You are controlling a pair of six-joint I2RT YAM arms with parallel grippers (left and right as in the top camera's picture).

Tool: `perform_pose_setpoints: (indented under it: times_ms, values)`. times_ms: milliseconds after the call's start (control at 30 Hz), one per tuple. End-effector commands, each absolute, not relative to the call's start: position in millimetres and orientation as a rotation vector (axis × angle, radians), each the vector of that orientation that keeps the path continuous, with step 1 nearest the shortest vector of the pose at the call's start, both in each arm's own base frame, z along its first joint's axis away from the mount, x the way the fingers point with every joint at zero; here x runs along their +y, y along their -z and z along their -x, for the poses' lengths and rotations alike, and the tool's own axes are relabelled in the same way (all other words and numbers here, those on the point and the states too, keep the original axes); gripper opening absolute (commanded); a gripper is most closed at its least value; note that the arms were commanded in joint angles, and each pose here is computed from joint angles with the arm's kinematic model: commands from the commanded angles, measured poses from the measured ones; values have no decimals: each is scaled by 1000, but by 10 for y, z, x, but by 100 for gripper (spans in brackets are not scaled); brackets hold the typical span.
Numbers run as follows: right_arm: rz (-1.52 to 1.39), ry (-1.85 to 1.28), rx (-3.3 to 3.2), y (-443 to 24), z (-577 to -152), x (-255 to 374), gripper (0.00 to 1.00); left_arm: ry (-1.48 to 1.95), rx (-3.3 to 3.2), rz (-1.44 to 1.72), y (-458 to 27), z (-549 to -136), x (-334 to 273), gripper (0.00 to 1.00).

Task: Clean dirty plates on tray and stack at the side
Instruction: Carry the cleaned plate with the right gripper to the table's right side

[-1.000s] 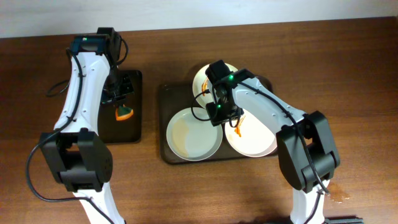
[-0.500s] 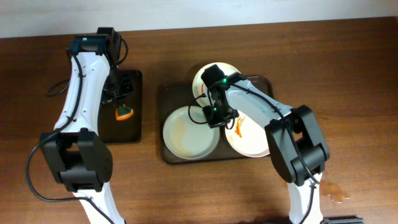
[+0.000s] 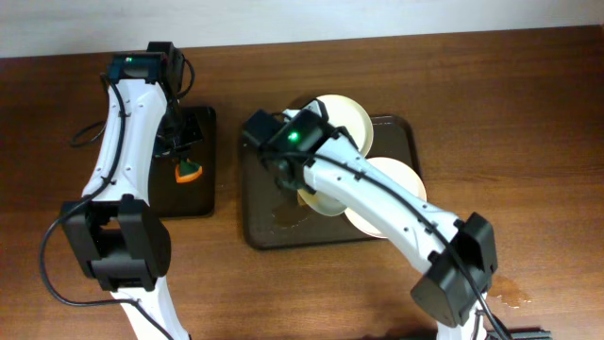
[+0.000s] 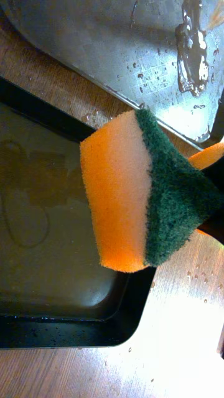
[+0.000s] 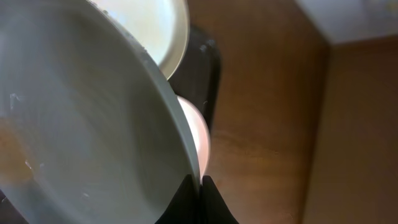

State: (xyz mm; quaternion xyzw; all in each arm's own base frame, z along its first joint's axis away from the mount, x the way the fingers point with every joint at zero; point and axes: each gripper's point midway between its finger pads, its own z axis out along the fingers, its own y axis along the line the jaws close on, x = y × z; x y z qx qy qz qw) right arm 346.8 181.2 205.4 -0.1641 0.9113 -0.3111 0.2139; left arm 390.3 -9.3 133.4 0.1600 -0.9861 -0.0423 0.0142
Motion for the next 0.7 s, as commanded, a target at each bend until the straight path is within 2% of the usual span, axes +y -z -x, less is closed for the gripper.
perform_pose_setpoints:
  times_ms: [0,100,167,233,300,367,400,500,567,667]
  values:
    - [371,967,2248,-2663,-3470,1880,4,108,-3097,-491,-1437,-3892,-78,0]
    - [421,1007,2126,-2843,-3349,2047,4,107,-3098,-491,-1437,-3893,-79,0]
    - [306,942,2191,-2757,-3375,1969,4,108,-3096,-491,-1437,-3888,-78,0]
    - [150,598,2615,-2204,-3331,1950,4,107,-3099,-491,-1437,-3897,-78,0]
    - [82,361,2788,-2097,-3446,1812,4,108,-3097,-491,-1437,-3891,-78,0]
    - [58,-8,2934,-2087,-3556,1645,4,108,-3098,-491,-1437,-3895,-78,0]
    - [0,-177,2978,-2093,-3649,1391,4,107,-3099,-491,-1437,-3897,-78,0]
    - [-319,-156,3024,-1975,-3738,323,4,107,-3102,-492,-1437,-3903,-79,0]
    - [-604,-137,3019,-1776,-3664,-434,4,105,-3106,-493,-1437,-3915,-79,0]
    - [-914,-154,2921,-1313,-3593,-1186,4,103,-3113,-494,-1437,-3932,-81,0]
